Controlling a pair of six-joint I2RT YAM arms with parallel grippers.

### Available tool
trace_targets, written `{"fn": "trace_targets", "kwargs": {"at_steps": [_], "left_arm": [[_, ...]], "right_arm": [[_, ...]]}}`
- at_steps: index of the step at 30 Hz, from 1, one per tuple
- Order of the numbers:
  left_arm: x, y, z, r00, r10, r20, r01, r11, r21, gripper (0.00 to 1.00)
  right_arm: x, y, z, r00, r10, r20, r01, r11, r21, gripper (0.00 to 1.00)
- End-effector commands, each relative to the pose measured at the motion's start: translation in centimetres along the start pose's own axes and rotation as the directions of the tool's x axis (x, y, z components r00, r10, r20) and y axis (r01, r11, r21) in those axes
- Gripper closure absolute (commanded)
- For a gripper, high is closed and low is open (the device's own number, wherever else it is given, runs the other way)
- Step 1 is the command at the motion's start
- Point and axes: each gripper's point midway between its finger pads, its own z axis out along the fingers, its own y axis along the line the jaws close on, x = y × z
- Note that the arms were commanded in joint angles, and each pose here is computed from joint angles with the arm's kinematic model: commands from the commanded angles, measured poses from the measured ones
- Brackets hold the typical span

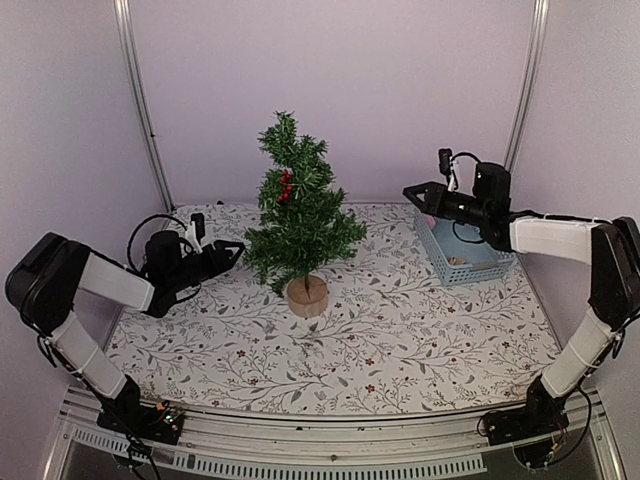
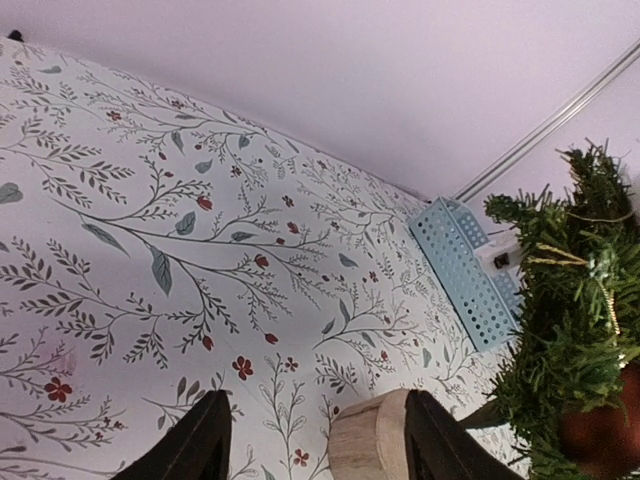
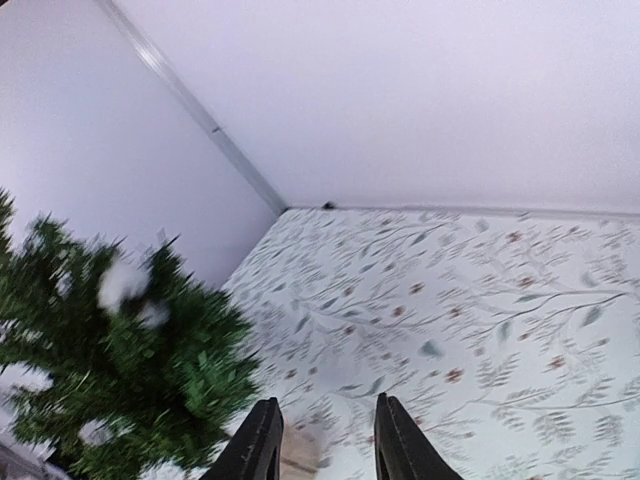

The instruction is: Decorate the small christmas tree

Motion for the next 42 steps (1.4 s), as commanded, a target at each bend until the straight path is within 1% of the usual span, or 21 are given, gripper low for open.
{"fn": "trace_targets", "kwargs": {"at_steps": [1,4,8,11,15,18,25,27,30,33,36,42], "left_arm": [[-0.6,0.4,-0.8,0.999,0.046,-0.001,-0.046,0.998,-0.049,0.39],[-0.7,-0.1,-0.8,0.999,0.042,-0.01,-0.042,0.999,-0.026,0.39],[-0.8,-0.7,-0.9,0.999,0.033,-0.009,-0.033,0.999,-0.006,0.39],[-1.1,-1.1,-1.1,0.999,0.038,-0.003,-0.038,0.999,0.003,0.38],[-1.7,-1.5,-1.3,0.999,0.054,0.004,-0.054,0.999,-0.001,0.38],[-2.2,-1.7,-1.5,0.998,0.061,0.013,-0.061,0.998,-0.009,0.37],[-2.7,-2.0,-2.1,0.997,0.065,0.028,-0.065,0.998,-0.012,0.37],[-2.7,-1.8,-2.2,0.998,0.06,0.026,-0.06,0.998,-0.018,0.37],[-2.7,-1.7,-2.3,0.999,0.048,0.025,-0.048,0.999,-0.015,0.37],[-3.0,-1.8,-2.5,0.999,0.043,0.033,-0.043,0.999,-0.013,0.36],[-3.4,-1.9,-2.8,0.998,0.048,0.042,-0.047,0.999,-0.013,0.37],[-3.6,-1.9,-3.1,0.998,0.051,0.044,-0.05,0.999,-0.017,0.36]], "right_arm": [[-2.2,-7.8,-1.7,0.996,-0.08,-0.043,0.089,0.955,0.284,0.65],[-3.3,-11.8,-1.9,0.997,-0.069,-0.038,0.078,0.931,0.357,0.66],[-2.8,-17.1,-0.9,0.997,-0.042,-0.061,0.065,0.89,0.45,0.66],[-3.3,-19.6,0.0,0.998,-0.032,-0.062,0.058,0.871,0.488,0.66],[-1.2,-23.3,1.9,0.994,0.018,-0.109,0.041,0.859,0.511,0.63],[-0.7,-24.8,2.9,0.991,0.036,-0.125,0.035,0.852,0.522,0.6],[1.9,-28.8,3.5,0.98,0.116,-0.162,0.006,0.794,0.608,0.6],[2.4,-29.2,3.6,0.977,0.131,-0.167,0.0,0.787,0.617,0.59],[3.4,-29.8,3.7,0.972,0.154,-0.178,-0.01,0.782,0.623,0.54],[4.5,-30.5,3.9,0.966,0.171,-0.193,-0.011,0.775,0.631,0.54],[5.5,-31.2,4.0,0.96,0.186,-0.207,-0.012,0.771,0.637,0.58],[5.5,-31.4,3.8,0.959,0.196,-0.206,-0.016,0.759,0.65,0.83]]}}
